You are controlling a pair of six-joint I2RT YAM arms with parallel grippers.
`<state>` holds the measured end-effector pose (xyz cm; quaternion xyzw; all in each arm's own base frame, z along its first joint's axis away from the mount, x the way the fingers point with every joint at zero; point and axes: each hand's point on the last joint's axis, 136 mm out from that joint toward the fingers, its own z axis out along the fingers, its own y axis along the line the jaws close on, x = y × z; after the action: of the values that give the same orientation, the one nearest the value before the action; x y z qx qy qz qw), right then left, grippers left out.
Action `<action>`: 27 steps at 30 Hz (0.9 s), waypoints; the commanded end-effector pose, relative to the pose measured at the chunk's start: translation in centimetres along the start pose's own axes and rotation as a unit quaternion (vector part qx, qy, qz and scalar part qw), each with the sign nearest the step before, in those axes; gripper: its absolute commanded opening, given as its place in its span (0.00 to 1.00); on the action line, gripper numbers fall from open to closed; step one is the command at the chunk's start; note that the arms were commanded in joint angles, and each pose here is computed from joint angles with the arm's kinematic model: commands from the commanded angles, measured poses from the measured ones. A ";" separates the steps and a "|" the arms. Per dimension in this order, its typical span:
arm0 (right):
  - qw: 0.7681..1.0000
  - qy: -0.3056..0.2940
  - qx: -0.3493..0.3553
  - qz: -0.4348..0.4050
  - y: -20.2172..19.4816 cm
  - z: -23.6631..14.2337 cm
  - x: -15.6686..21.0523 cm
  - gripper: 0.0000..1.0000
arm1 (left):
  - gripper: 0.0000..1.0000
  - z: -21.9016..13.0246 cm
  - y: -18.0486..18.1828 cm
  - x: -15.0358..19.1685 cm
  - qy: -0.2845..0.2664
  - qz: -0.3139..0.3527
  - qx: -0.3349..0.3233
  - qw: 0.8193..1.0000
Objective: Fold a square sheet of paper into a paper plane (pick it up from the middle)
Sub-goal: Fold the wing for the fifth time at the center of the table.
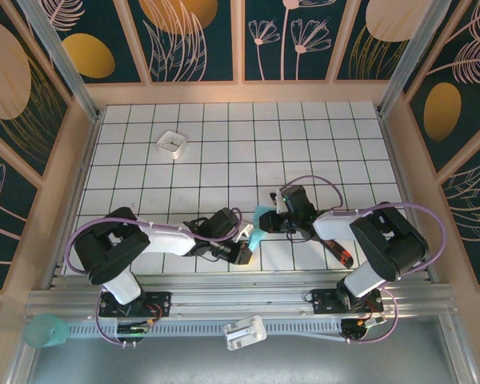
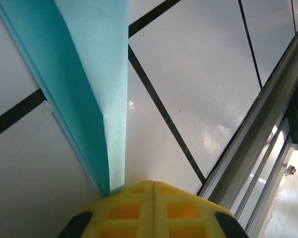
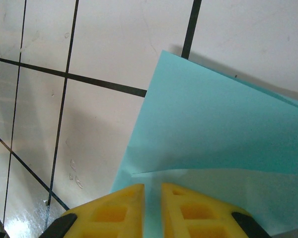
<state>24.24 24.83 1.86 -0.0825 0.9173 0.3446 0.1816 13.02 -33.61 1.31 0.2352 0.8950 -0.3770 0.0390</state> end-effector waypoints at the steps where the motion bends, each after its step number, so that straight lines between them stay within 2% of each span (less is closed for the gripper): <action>1: 0.997 0.030 0.072 0.023 -3.6 0.7 2.2 0.17 | 0.06 0.1 1.7 4.2 0.078 -0.023 -0.026 0.996; 7: 0.996 0.031 0.075 0.021 -3.6 0.7 2.1 0.17 | 0.07 -0.4 0.9 3.5 0.070 -0.006 -0.023 0.997; 11: 0.996 0.032 0.075 0.023 -3.7 0.8 2.3 0.17 | 0.13 -2.0 -2.0 0.6 0.017 0.031 0.009 0.999; 14: 0.996 0.033 0.074 0.023 -3.7 0.9 2.3 0.17 | 0.13 -3.2 -4.2 -2.0 -0.033 0.040 0.046 0.998; 20: 0.997 0.033 0.071 0.023 -3.6 0.9 2.2 0.17 | 0.08 -4.5 -4.0 -6.5 -0.106 -0.001 0.064 0.992; 27: 0.997 0.035 0.071 0.022 -3.5 1.0 2.2 0.17 | 0.06 -2.2 -2.5 -7.2 -0.079 -0.004 0.035 0.996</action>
<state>24.51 25.05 1.87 -0.0825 0.9173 0.3451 0.1809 18.16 -35.89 6.76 0.2007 0.8745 -0.4294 0.1026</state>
